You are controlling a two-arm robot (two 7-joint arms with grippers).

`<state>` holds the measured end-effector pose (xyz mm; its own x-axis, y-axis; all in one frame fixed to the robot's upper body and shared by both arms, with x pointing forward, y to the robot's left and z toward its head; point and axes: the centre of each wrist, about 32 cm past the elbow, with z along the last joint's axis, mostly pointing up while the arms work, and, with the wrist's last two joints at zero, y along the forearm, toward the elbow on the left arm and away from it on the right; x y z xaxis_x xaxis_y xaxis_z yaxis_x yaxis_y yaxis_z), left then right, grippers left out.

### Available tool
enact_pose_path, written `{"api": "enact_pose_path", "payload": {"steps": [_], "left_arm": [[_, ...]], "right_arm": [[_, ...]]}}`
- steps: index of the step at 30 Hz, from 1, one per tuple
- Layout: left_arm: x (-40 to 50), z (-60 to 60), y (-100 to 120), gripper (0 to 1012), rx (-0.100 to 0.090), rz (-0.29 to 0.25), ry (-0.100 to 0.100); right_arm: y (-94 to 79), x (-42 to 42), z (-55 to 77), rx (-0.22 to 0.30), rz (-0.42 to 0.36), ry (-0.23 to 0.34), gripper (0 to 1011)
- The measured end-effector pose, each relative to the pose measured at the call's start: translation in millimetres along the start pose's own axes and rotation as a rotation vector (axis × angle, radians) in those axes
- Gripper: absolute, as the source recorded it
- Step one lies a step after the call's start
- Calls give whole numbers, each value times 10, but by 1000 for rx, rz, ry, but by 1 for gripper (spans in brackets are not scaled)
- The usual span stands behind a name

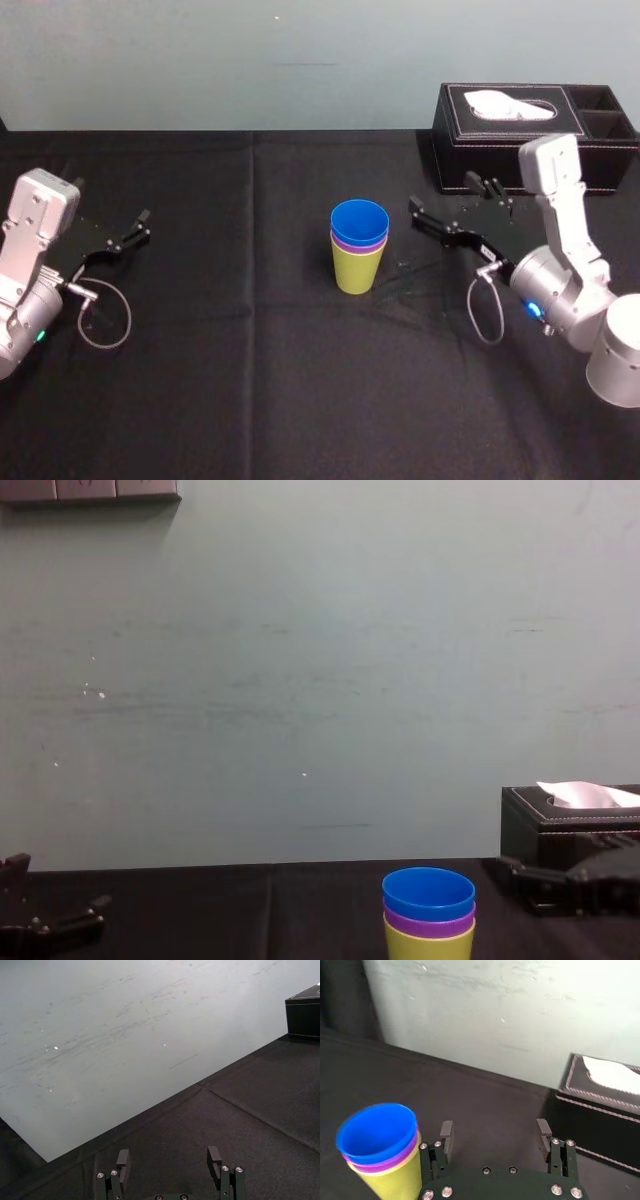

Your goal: Stack the three plastic cups sequentially using one hand.

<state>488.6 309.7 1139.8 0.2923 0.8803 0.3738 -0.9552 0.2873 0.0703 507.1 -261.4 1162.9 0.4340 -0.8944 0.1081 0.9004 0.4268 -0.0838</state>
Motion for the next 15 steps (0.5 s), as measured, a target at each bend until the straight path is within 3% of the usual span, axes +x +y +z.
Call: {"api": "enact_pose_path", "payload": {"steps": [8,15], "left_arm": [[0,0,0,1011,0,0,0],[0,0,0,1011,0,0,0]], "right_arm": [[11,-78,-164,-43,-70,-26,1003],[6,-94,-199,-46,-80,-29,1003]]}}
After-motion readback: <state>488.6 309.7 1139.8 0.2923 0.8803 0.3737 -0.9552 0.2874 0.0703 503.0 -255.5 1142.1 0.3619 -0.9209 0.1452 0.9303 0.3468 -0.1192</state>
